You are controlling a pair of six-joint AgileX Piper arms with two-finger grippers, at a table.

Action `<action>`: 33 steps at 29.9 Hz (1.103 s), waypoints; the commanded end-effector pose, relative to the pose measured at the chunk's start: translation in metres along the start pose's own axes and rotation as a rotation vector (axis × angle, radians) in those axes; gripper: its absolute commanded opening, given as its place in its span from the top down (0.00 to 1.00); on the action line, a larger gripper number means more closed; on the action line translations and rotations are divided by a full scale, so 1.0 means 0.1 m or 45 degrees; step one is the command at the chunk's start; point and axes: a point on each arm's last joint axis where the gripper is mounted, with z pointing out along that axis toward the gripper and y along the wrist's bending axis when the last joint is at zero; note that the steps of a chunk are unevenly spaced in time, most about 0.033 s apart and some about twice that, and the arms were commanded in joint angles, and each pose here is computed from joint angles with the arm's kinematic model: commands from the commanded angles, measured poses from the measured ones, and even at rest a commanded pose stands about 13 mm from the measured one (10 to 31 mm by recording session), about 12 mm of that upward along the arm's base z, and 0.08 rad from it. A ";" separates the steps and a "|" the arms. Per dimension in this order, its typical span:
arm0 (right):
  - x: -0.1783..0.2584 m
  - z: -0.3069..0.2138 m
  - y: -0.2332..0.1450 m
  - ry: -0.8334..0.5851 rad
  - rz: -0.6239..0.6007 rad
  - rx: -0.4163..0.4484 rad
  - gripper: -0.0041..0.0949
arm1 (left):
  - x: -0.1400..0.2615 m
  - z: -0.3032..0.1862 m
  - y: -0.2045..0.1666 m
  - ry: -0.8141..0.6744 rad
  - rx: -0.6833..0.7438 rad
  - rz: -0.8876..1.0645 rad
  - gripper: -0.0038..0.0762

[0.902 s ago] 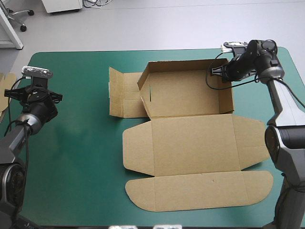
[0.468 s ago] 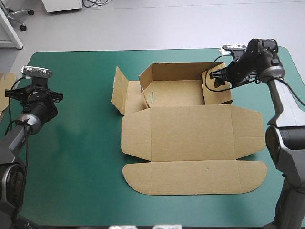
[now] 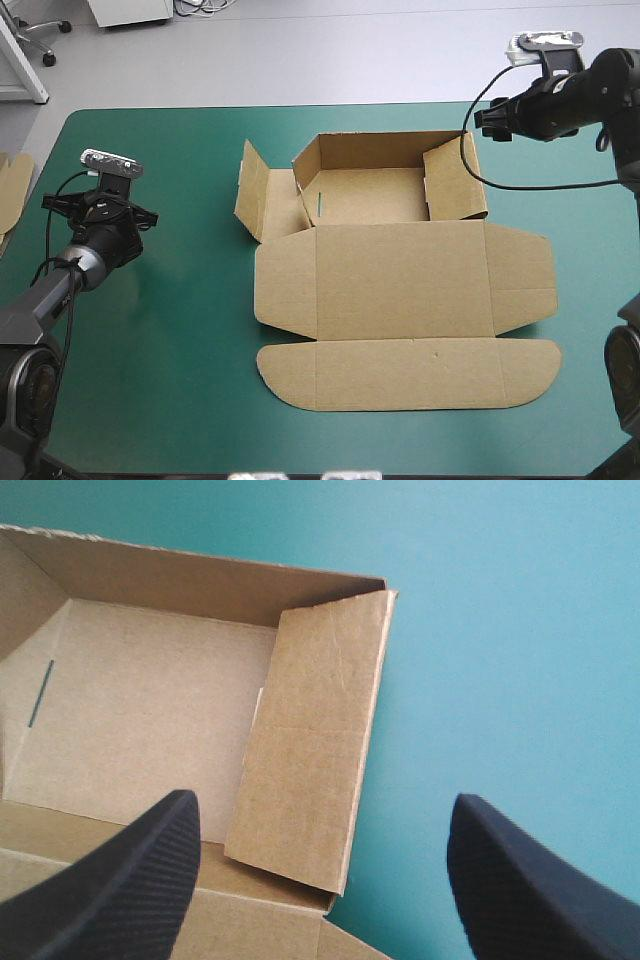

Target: Fold the box

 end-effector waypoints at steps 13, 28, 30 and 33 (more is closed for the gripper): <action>0.26 -0.04 -0.03 0.068 0.013 0.045 0.31 | -0.08 -0.38 0.29 -0.001 -0.171 -0.108 0.94; 0.32 0.87 -0.15 0.277 0.079 -0.024 0.31 | -0.61 -1.26 0.62 -0.373 -0.135 -0.312 0.94; 0.31 0.94 -0.16 0.265 0.083 -0.022 0.31 | -0.66 -1.37 0.73 -0.424 -0.135 -0.354 0.94; 0.30 1.06 -0.18 0.251 0.096 -0.030 0.31 | -0.67 -1.47 0.81 -0.454 -0.143 -0.386 0.94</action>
